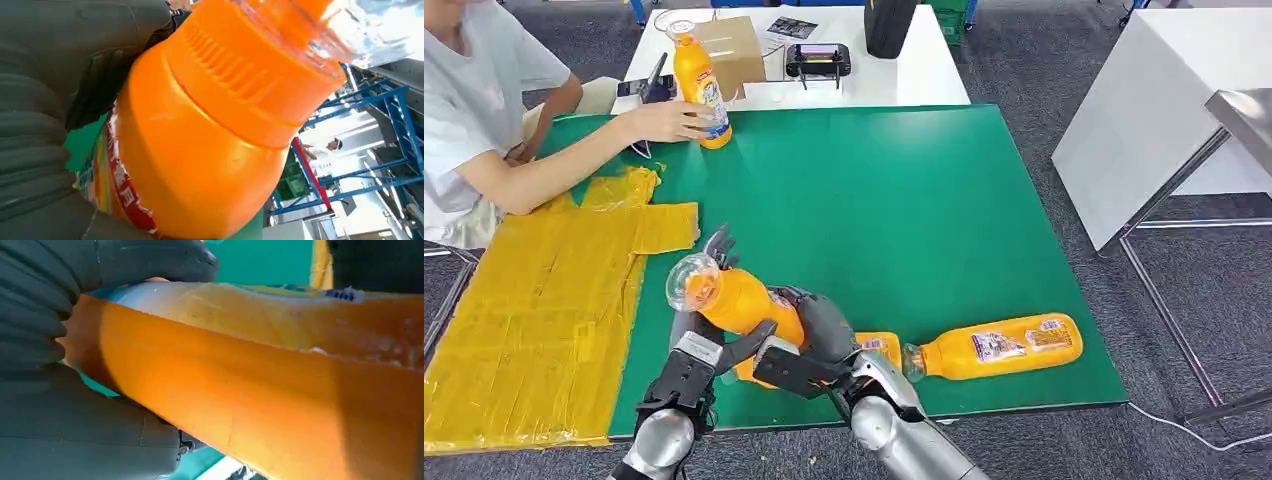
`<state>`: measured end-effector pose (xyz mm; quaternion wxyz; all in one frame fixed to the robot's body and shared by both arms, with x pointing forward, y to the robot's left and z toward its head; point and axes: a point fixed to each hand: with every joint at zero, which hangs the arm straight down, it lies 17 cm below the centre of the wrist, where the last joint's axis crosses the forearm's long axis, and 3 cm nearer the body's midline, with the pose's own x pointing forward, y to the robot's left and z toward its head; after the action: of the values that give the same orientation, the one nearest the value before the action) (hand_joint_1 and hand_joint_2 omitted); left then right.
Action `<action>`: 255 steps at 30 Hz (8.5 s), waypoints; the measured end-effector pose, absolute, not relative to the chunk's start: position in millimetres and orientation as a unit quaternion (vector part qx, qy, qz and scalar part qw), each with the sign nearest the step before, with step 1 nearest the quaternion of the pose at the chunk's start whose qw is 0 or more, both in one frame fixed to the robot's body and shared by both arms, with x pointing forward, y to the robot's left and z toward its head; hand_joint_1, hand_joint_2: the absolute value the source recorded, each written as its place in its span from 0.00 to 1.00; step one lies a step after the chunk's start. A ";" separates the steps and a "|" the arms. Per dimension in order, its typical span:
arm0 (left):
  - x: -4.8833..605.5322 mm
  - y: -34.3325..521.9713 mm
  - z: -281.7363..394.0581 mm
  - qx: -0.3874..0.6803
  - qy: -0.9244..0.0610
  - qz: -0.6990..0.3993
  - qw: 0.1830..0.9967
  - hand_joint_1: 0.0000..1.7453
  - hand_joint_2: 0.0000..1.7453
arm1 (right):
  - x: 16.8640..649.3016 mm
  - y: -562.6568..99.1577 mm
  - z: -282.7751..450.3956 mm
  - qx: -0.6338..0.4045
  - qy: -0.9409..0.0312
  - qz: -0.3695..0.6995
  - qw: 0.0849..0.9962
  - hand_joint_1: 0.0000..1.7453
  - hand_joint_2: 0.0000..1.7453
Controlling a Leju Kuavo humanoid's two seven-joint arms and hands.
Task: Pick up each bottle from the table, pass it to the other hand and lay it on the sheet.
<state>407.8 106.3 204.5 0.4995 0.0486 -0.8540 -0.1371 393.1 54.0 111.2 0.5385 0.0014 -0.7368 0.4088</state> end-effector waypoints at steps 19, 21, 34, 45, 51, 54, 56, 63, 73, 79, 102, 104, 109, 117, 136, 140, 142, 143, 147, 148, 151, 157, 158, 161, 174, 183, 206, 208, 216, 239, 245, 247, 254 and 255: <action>405.2 107.4 201.0 0.052 -0.854 -0.141 0.499 1.00 1.00 | 393.7 50.8 114.8 -0.022 -0.744 0.420 0.520 1.00 1.00; 405.2 107.5 201.1 0.052 -0.854 -0.141 0.499 1.00 1.00 | 393.0 50.3 115.0 -0.023 -0.745 0.418 0.520 1.00 1.00; 406.7 107.7 205.0 -0.010 -0.849 -0.121 0.513 1.00 1.00 | 387.0 31.9 177.3 -0.068 -0.824 0.331 0.455 0.00 1.00; 416.4 161.0 256.7 0.153 -0.886 -0.125 0.420 1.00 1.00 | 361.6 -40.3 283.6 -0.136 -0.910 0.179 0.348 0.00 1.00; 420.9 175.2 277.6 0.186 -0.892 -0.126 0.393 1.00 1.00 | 348.9 -63.0 306.5 -0.148 -0.921 0.150 0.328 0.00 1.00; 421.2 177.0 278.7 0.190 -0.892 -0.127 0.391 1.00 1.00 | 346.3 -66.5 310.5 -0.149 -0.923 0.145 0.324 0.00 1.00; 420.5 179.3 283.9 0.235 -0.888 -0.143 0.369 1.00 1.00 | 342.2 -69.9 314.8 -0.155 -0.927 0.138 0.313 0.00 1.00; 507.9 198.4 248.5 0.550 -0.660 -0.416 0.299 1.00 1.00 | 330.9 -73.0 327.7 -0.160 -0.929 0.159 0.294 0.00 1.00; 571.1 264.1 93.5 0.568 -0.415 -0.627 0.333 1.00 1.00 | 335.3 -63.3 325.6 -0.156 -0.924 0.196 0.288 0.00 1.00; 568.4 295.6 57.8 0.559 -0.350 -0.663 0.353 1.00 1.00 | 341.2 -58.6 313.5 -0.162 -0.914 0.222 0.300 0.00 1.00; 564.0 293.3 63.9 0.581 -0.402 -0.630 0.323 0.00 1.00 | 353.8 7.0 172.3 -0.154 -0.786 0.500 0.329 0.00 1.00; 562.5 290.3 65.2 0.580 -0.414 -0.625 0.319 0.00 1.00 | 354.9 6.3 166.4 -0.156 -0.780 0.508 0.331 0.00 1.00; 555.4 273.0 79.8 0.574 -0.486 -0.578 0.316 0.00 1.00 | 357.0 3.1 143.9 -0.163 -0.757 0.526 0.351 0.00 1.00; 536.1 243.7 136.6 0.520 -0.642 -0.431 0.362 0.00 1.00 | 359.8 -11.5 100.6 -0.203 -0.711 0.555 0.381 0.00 1.00; 473.4 194.3 248.0 0.193 -0.857 -0.186 0.440 0.00 1.00 | 387.1 -48.3 4.8 -0.286 -0.577 0.605 0.469 0.00 1.00; 458.3 190.1 263.8 0.173 -0.872 -0.170 0.425 0.00 1.00 | 399.8 -53.2 -0.4 -0.308 -0.555 0.611 0.473 0.00 1.00; 451.7 186.6 271.8 0.156 -0.881 -0.163 0.416 0.00 1.00 | 407.5 -61.7 -7.9 -0.329 -0.530 0.617 0.480 0.00 1.00; 449.2 184.3 274.5 0.148 -0.884 -0.160 0.413 0.00 1.00 | 411.7 -66.4 -10.9 -0.335 -0.519 0.620 0.483 0.00 1.00; 438.9 173.2 288.7 0.121 -0.898 -0.151 0.396 0.00 1.00 | 423.7 -72.8 -20.2 -0.338 -0.497 0.628 0.494 0.91 1.00; 436.6 170.5 290.0 0.113 -0.900 -0.148 0.395 0.00 1.00 | 426.3 -74.6 -22.3 -0.337 -0.494 0.629 0.496 0.96 1.00; 431.9 165.5 292.4 0.096 -0.904 -0.140 0.392 0.00 1.00 | 430.6 -79.1 -30.3 -0.333 -0.483 0.635 0.503 1.00 1.00; 426.8 161.0 291.0 0.080 -0.906 -0.133 0.393 0.00 1.00 | 438.4 -85.2 -36.3 -0.328 -0.473 0.638 0.512 1.00 1.00; 426.4 161.5 290.1 0.080 -0.906 -0.132 0.394 0.00 1.00 | 440.2 -86.5 -35.5 -0.327 -0.474 0.634 0.515 1.00 1.00; 422.5 163.2 286.6 0.080 -0.905 -0.127 0.398 0.00 1.00 | 448.7 -95.1 -25.6 -0.338 -0.494 0.602 0.528 1.00 1.00; 401.7 135.5 253.1 0.051 -0.878 -0.203 0.430 0.00 1.00 | 433.3 -162.5 208.5 -0.392 -0.798 0.210 0.408 1.00 1.00; 402.5 123.5 234.6 0.029 -0.864 -0.229 0.448 0.00 1.00 | 398.6 -214.8 271.4 -0.410 -0.836 0.082 0.355 1.00 1.00; 402.7 97.1 243.8 -0.049 -0.862 -0.246 0.441 0.00 1.00 | 382.0 28.5 172.4 -0.084 -0.818 0.363 0.439 1.00 1.00; 403.3 97.4 242.1 -0.049 -0.861 -0.246 0.443 0.00 1.00 | 381.1 32.8 170.1 -0.086 -0.816 0.373 0.434 1.00 1.00; 404.8 98.0 233.6 -0.053 -0.855 -0.248 0.453 0.00 1.00 | 378.8 39.5 165.8 -0.123 -0.810 0.402 0.409 1.00 1.00; 404.7 99.9 228.7 -0.064 -0.853 -0.236 0.461 1.00 1.00 | 379.6 37.5 159.2 -0.116 -0.809 0.396 0.419 1.00 1.00; 403.2 99.0 231.8 -0.080 -0.854 -0.227 0.462 1.00 1.00 | 379.3 35.9 159.9 -0.111 -0.812 0.388 0.423 1.00 1.00; 402.6 98.8 233.5 -0.080 -0.855 -0.226 0.460 1.00 1.00 | 379.4 35.7 160.2 -0.110 -0.812 0.387 0.423 1.00 1.00; 402.0 98.5 235.3 -0.081 -0.856 -0.226 0.458 1.00 1.00 | 379.4 34.3 163.2 -0.108 -0.817 0.378 0.421 0.00 1.00; 401.4 98.2 236.8 -0.083 -0.857 -0.225 0.457 1.00 1.00 | 378.1 33.7 163.9 -0.106 -0.820 0.374 0.421 0.00 1.00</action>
<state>401.4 98.2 236.8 0.4568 -0.0828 -0.8565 -0.2254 378.1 33.7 163.9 0.4210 -0.1062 -0.8196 0.3738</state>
